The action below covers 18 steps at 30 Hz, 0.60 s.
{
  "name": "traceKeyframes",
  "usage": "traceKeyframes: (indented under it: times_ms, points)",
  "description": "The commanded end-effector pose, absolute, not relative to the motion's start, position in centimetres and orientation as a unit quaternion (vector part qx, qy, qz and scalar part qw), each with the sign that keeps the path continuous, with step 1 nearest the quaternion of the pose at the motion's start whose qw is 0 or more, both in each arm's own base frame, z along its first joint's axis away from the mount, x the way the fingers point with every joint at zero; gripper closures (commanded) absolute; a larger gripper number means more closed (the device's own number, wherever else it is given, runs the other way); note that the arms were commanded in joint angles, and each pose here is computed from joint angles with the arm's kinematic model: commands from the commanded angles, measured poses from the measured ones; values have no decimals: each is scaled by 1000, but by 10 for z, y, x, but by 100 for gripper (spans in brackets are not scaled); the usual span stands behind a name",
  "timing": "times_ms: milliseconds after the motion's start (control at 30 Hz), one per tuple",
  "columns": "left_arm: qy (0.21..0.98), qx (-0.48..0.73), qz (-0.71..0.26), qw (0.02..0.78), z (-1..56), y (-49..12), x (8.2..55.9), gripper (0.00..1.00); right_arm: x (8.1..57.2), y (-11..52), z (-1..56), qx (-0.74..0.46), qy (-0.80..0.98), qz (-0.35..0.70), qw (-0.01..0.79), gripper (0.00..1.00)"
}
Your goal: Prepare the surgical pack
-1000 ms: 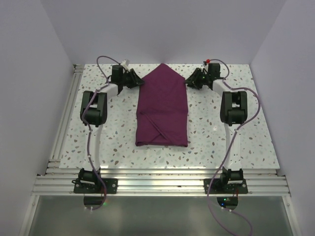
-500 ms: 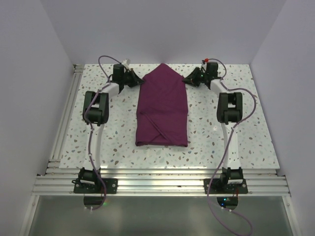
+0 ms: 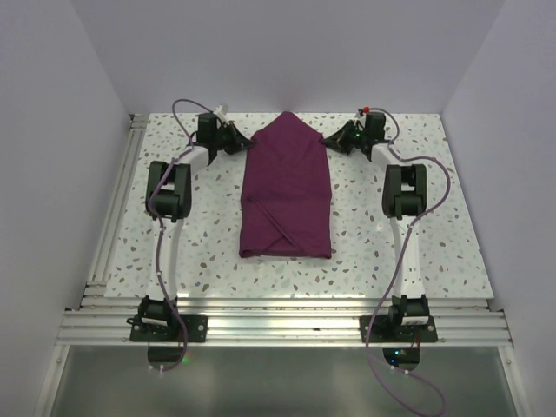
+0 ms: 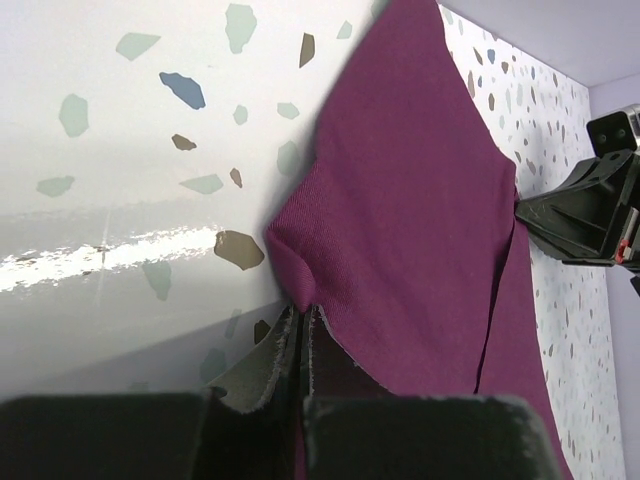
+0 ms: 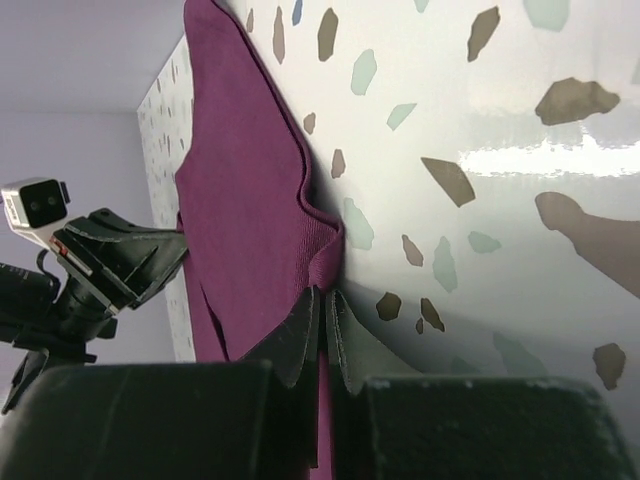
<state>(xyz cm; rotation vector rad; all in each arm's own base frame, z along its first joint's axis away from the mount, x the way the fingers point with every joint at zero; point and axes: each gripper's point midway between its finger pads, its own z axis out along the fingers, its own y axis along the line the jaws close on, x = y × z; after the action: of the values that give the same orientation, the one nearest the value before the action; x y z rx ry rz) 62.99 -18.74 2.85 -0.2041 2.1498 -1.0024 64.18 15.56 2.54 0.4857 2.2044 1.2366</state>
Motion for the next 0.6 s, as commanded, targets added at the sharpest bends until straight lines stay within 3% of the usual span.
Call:
traceKeyframes:
  times_ms: [0, 567]
  points:
    - [840, -93, -380, 377, 29, -171, 637, 100, 651, 135, 37, 198, 812, 456, 306, 100]
    - [811, -71, -383, 436, 101, -166, 630, 100, 643, 143, 116, 159, 778, 497, 351, 100]
